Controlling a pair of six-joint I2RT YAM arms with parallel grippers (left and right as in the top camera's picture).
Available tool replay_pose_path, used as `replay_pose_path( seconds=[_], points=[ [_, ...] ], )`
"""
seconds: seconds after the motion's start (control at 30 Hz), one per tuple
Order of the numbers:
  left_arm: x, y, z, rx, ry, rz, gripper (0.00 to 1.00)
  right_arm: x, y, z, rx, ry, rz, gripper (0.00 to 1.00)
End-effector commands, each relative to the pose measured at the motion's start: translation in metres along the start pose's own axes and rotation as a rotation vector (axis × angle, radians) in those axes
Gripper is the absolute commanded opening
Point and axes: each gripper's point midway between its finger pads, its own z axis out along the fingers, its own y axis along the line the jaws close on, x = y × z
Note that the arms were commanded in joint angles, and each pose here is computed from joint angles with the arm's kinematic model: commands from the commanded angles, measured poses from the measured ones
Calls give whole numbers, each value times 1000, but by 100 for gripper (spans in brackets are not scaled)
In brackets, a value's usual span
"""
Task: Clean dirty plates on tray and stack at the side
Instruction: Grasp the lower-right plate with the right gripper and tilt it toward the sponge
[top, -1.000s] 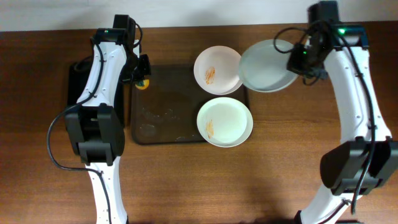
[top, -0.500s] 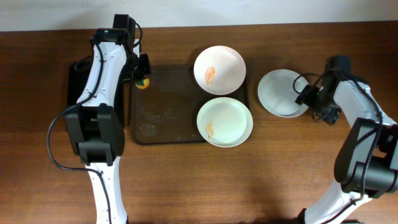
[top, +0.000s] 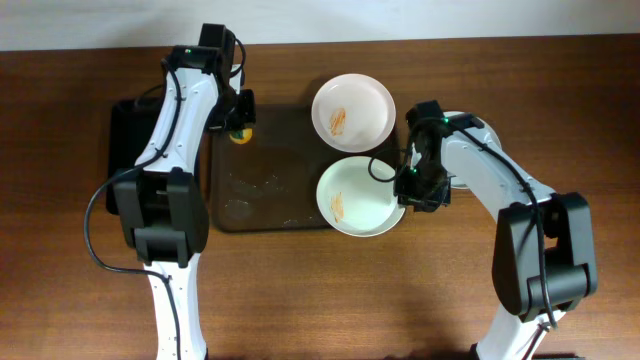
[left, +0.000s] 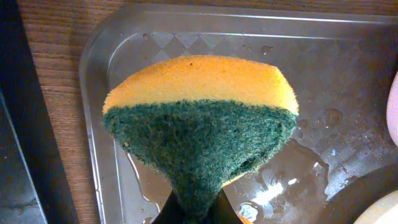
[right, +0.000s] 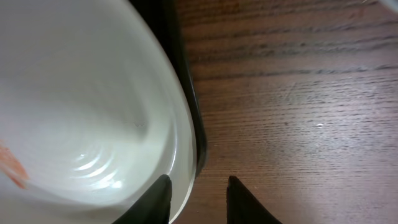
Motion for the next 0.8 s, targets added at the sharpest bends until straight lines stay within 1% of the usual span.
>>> replay_pose_path(
  seconds=[0.0,0.07,0.1,0.17,0.3,0.37,0.4,0.43,0.53,0.6,0.67,0.77],
  points=[
    [-4,-2,-6,12,-17,17,1,-1,-2,6,14,-20,-2,17],
    [-4,-2,-6,12,-17,17,1,-2,2,7,10,-32,-12,17],
    [-4,-2,-6,12,-17,17,1,-3,6,8,8,-39,-24,14],
    [-4,-2,-6,12,-17,18,1,-1,11,9,8,-40,-41,4],
    [-4,-2,-6,12,-17,18,1,9,25,12,11,-29,-88,4],
    [-4,-2,-6,12,-17,18,1,13,53,5,-71,-20,-126,4],
    [-4,-2,-6,13,-18,18,1,7,66,-4,-104,-41,-102,4],
    [-5,-2,-6,13,-20,18,1,2,88,-17,-176,-60,-102,4],
    [-4,-2,-6,13,-19,18,1,-6,120,-25,-234,-132,-115,4],
    [-4,-2,-6,13,-19,18,1,-11,131,-25,-229,-182,-85,4],
    [-5,-2,-6,13,-19,18,1,-20,137,-20,-173,-257,-50,4],
    [-5,-2,-6,13,-20,18,1,-28,156,-7,-161,-326,-71,4]
  ],
)
